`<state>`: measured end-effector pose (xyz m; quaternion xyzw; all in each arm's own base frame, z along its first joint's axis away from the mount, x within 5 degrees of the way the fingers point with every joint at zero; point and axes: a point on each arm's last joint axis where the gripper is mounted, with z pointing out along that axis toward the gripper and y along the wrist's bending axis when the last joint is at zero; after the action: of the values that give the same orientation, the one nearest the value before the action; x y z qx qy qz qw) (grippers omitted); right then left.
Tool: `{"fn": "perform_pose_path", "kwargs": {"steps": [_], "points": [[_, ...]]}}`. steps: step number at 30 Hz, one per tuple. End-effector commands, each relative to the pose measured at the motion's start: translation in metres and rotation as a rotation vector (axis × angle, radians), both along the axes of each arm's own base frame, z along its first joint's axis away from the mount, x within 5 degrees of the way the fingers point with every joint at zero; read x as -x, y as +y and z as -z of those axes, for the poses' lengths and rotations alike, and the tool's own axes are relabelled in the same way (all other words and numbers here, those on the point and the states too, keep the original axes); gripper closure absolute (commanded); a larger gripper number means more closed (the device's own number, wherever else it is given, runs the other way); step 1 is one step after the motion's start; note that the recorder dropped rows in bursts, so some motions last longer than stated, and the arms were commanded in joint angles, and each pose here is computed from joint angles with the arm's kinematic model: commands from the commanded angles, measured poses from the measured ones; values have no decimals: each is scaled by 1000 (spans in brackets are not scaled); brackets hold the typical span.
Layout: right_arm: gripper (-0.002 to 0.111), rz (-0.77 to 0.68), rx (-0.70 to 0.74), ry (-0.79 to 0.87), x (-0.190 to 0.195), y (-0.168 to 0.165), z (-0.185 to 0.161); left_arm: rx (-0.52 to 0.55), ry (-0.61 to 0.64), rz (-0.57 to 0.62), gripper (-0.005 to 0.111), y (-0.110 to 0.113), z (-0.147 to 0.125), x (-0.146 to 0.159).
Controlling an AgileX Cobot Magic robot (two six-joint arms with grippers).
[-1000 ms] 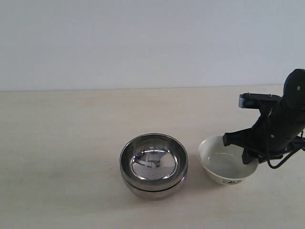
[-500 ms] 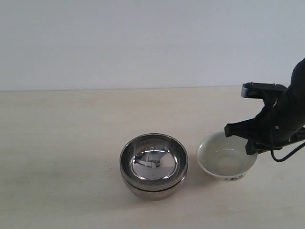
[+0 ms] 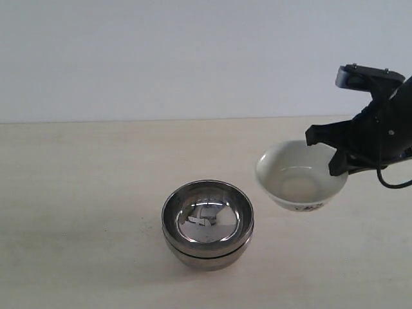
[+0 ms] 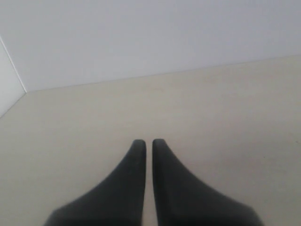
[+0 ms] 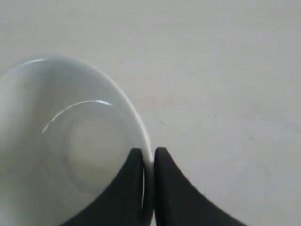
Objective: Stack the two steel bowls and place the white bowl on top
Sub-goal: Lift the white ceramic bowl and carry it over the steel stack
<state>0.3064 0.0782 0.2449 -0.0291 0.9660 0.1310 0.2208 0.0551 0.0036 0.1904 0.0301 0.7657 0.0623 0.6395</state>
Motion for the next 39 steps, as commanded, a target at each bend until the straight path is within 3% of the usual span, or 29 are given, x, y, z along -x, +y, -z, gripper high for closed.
{"fn": "perform_pose_path", "kwargs": {"steps": [1,6,27,39], "points": [[108,-12,-59,-72,6,0,-35,16,-9,-3,103,0,0,0],[108,-9,-120,-126,17,2,-64,16,-9,-3,103,0,0,0],[108,-206,-209,-140,42,71,-68,16,-9,-3,103,0,0,0],[108,-242,-200,-65,32,108,-30,16,-9,-3,103,0,0,0]]}}
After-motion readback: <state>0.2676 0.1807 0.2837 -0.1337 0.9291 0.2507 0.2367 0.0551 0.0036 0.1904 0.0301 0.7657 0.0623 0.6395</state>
